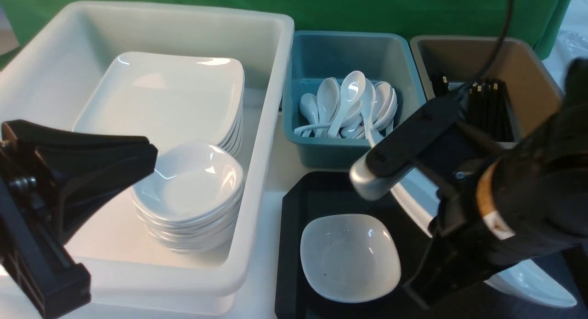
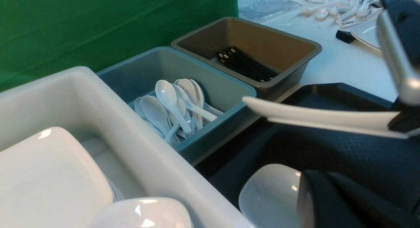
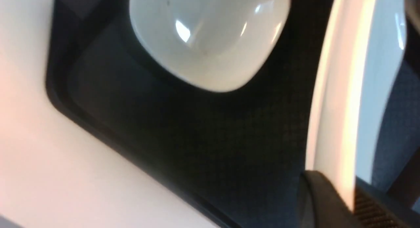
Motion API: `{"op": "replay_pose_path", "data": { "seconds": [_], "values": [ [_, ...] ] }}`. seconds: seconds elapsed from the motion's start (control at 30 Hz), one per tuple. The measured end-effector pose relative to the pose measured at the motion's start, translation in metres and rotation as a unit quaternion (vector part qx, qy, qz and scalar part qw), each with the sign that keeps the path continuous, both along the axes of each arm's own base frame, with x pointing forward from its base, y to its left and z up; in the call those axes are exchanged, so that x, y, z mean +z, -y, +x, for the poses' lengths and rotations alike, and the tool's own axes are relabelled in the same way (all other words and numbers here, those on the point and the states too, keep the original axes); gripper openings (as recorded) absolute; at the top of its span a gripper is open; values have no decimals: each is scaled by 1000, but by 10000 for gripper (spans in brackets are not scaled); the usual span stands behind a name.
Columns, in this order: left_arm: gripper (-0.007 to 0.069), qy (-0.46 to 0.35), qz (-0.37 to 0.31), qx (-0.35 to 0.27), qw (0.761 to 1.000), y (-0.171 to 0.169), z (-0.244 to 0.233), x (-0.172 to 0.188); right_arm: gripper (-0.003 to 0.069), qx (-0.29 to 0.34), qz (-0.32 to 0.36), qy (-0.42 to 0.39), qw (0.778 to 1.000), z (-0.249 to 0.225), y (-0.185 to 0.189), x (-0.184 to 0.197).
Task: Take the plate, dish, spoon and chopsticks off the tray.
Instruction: Use the right arm to put the plate into the large storage box on the left
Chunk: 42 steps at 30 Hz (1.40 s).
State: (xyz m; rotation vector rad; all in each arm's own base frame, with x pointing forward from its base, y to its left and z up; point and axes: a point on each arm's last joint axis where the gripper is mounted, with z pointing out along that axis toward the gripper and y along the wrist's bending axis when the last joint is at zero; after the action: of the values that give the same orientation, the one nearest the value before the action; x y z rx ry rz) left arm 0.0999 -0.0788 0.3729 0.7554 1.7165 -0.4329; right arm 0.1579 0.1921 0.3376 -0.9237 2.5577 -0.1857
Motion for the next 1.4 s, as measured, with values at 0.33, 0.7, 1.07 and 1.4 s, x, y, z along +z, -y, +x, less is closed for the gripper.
{"op": "replay_pose_path", "data": {
  "seconds": [0.33,0.7,1.07,1.4],
  "values": [
    [6,51,15,24,998,-13,-10,17,56,34,95,11,995,-21,0,46],
    [6,72,20,138,988,-65,-56,40,56,265,55,184,945,14,-73,129],
    [6,39,16,182,982,-93,-91,27,56,478,-50,292,827,81,-188,63],
    [6,28,14,182,983,-96,-96,24,56,493,-51,302,814,163,-212,-28]
  ]
}}
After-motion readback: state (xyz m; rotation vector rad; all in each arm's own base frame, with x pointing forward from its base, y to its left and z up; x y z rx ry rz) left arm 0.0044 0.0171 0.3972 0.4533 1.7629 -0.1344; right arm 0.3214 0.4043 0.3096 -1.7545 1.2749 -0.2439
